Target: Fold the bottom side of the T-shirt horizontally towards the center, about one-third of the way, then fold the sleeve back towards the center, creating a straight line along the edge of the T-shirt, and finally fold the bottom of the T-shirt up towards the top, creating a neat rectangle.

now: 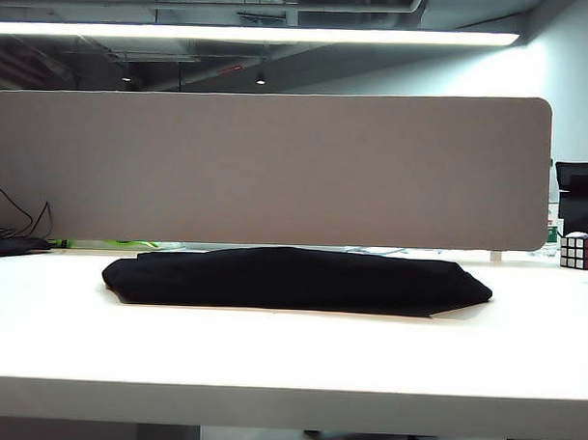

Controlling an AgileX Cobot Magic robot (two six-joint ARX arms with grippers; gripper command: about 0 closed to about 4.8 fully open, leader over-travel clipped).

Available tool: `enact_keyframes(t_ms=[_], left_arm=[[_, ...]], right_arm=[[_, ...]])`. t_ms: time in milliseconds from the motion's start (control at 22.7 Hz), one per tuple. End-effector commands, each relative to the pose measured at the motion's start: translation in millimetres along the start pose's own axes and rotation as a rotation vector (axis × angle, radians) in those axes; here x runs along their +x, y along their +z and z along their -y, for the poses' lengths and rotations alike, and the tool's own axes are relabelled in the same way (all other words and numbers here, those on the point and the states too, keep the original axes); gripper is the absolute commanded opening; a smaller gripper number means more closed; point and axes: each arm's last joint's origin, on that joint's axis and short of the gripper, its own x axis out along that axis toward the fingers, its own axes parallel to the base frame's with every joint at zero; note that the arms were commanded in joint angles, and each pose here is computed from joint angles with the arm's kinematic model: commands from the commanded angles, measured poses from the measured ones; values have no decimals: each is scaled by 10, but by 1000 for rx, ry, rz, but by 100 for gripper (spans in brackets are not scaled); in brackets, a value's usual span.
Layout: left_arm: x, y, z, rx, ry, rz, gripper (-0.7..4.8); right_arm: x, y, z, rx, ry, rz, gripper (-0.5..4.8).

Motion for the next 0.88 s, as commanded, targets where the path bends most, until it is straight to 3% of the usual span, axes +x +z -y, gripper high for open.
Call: enact_keyframes(t_ms=[44, 309, 485, 661, 882], left_arm=[[40, -29, -11, 5, 4, 73, -6], [127, -240, -2, 56, 22, 117, -6], [123, -283, 97, 231, 70, 115, -6], [117, -299, 143, 266, 50, 109, -6], [117, -293, 144, 286, 52, 115, -6]], right_arm=[[54, -74, 30, -2, -26, 24, -2], [160, -336, 111, -4, -88, -24, -2], [190, -365, 102, -38, -77, 12, -2], [194, -373, 39, -76, -25, 6, -2], [193, -355, 32, -85, -74, 34, -1]])
